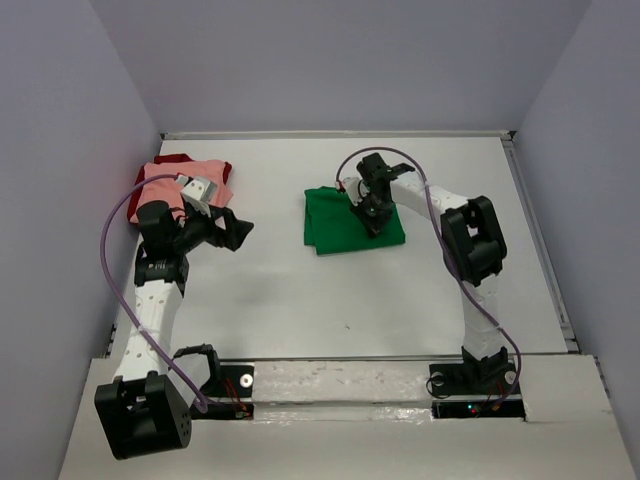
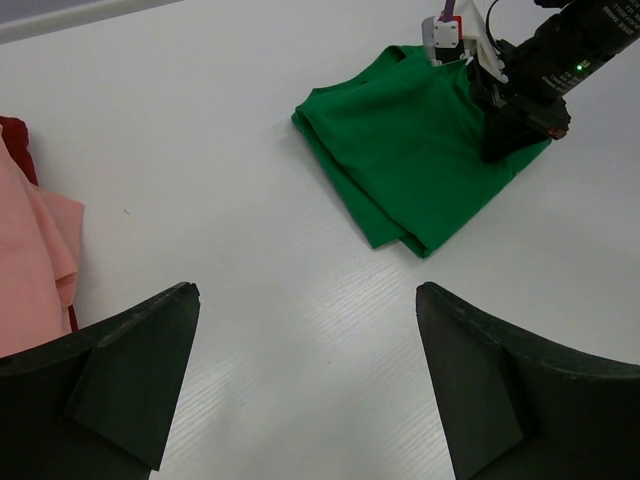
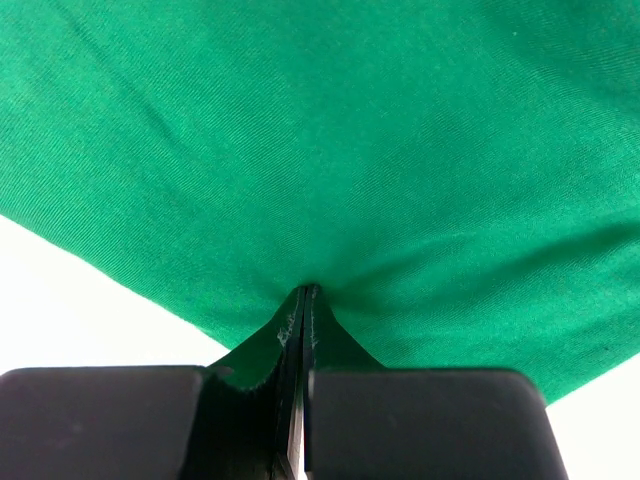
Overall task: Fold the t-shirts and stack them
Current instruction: Fold the tshirt
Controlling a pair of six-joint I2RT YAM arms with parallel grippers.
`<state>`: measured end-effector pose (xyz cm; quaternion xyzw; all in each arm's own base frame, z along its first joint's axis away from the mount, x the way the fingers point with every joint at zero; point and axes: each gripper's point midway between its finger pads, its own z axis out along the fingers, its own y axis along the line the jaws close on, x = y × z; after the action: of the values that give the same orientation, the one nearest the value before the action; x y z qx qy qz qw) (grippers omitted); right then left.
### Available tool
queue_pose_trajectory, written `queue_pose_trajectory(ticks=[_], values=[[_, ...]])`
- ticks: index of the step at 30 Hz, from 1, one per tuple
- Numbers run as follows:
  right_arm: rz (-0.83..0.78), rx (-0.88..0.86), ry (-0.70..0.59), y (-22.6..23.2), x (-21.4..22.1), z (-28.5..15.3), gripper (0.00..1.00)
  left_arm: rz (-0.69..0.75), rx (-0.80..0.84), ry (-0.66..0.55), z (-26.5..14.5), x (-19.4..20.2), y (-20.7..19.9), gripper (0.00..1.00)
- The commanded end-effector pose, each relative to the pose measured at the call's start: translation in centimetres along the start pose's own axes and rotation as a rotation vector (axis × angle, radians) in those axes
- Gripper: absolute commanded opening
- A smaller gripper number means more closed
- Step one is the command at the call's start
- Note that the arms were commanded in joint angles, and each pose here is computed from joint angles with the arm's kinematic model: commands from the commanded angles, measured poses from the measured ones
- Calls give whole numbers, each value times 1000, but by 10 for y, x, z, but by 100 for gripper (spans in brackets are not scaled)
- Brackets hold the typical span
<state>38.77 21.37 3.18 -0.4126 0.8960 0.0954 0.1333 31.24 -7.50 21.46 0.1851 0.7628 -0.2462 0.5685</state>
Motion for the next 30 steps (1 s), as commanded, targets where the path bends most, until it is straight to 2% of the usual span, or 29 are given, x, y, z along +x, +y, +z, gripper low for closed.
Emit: queue_pose_trajectory(ticks=[1, 4, 5, 6, 7, 8, 10, 11, 18, 22, 23, 25, 26, 30], values=[[-23, 31, -51, 3, -17, -33, 0, 60, 9, -52, -4, -26, -3, 99], [-51, 55, -77, 3, -22, -58, 0, 63, 11, -56, -5, -27, -4, 99], [-73, 63, -122, 3, -33, -77, 0, 64, 15, -54, -5, -28, -4, 99], [-82, 60, -138, 5, -38, -87, 3, 65, 14, -58, -5, -30, -4, 99], [-86, 41, -128, 10, -35, -97, 16, 54, 14, -52, -4, -29, -3, 99], [-101, 34, -139, 16, -40, -105, 21, 48, 16, -51, -3, -30, -3, 99], [-138, 21, -147, 29, -48, -122, 31, 29, 15, -55, -1, -31, -1, 99], [-152, 21, -142, 34, -50, -123, 32, 15, 12, -55, 1, -30, 0, 99], [-349, 54, -74, 95, -57, -85, 34, -109, -43, -82, 6, -24, 20, 99], [-414, 88, -66, 108, -65, -60, 38, -157, -97, -87, 3, -21, 37, 99], [-424, 102, -57, 104, -65, -53, 41, -164, -110, -88, 2, -20, 41, 99], [-449, 138, -60, 103, -68, -48, 53, -181, -137, -91, -1, -17, 48, 99], [-476, 149, -67, 106, -72, -43, 54, -182, -140, -94, -2, -18, 49, 99], [-489, 156, -73, 108, -80, -33, 54, -186, -146, -101, -4, -18, 50, 99]])
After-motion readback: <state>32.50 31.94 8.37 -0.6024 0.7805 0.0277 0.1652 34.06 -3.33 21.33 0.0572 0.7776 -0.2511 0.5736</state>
